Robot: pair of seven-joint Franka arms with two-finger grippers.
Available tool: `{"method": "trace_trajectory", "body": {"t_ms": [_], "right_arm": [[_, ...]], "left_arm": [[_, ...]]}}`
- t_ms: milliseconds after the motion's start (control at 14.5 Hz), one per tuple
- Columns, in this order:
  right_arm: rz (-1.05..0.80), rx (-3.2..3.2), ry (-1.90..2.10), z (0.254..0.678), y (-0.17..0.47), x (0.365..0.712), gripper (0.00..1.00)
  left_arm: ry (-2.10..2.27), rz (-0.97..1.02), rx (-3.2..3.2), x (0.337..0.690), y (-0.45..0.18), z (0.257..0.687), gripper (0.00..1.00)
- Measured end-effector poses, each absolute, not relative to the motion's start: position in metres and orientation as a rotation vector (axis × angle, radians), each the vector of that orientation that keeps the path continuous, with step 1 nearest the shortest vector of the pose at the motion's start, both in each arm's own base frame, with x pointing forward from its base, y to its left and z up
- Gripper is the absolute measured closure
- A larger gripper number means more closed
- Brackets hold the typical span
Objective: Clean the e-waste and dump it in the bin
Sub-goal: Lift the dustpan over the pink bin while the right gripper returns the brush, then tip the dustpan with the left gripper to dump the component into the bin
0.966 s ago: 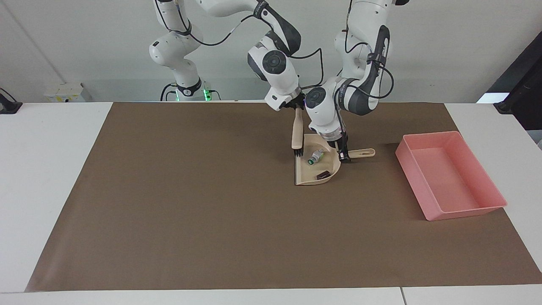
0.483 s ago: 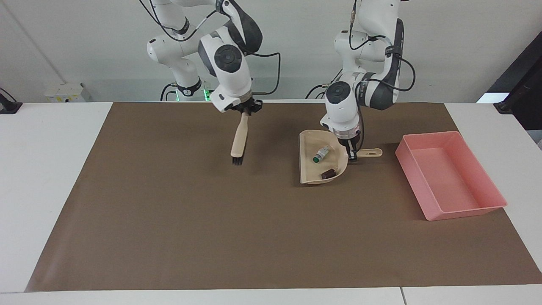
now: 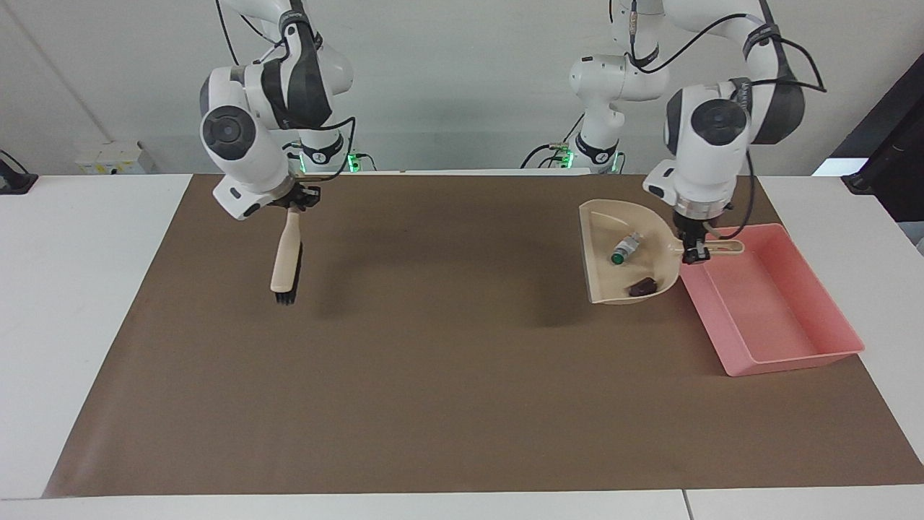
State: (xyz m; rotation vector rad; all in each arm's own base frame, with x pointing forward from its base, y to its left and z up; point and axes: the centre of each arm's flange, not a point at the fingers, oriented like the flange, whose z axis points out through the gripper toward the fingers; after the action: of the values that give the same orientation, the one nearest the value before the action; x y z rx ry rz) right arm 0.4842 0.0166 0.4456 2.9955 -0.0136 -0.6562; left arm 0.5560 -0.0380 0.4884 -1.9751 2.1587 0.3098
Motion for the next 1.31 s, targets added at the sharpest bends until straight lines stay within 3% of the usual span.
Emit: {"method": "trace_trajectory", "body": {"t_ms": [414, 621, 1241, 1310], "right_arm": [[-0.537, 3.022, 0.009, 0.391, -0.081, 0.475, 0.74], [-0.529, 3.026, 0.001, 0.369, -0.096, 0.470, 0.74], [-0.573, 3.040, 0.022, 0.331, -0.117, 0.471, 0.74], [-0.572, 3.041, 0.026, 0.331, -0.118, 0.471, 0.68]], "left_arm": [[2.015, 0.237, -2.076, 0.564, 0.097, 0.516, 0.68], [1.932, 0.347, -2.020, 0.561, 0.155, 0.515, 0.68], [1.726, 0.768, -1.569, 0.582, 0.171, 0.479, 0.68], [1.702, 0.803, -1.525, 0.581, 0.165, 0.470, 0.68]]}}
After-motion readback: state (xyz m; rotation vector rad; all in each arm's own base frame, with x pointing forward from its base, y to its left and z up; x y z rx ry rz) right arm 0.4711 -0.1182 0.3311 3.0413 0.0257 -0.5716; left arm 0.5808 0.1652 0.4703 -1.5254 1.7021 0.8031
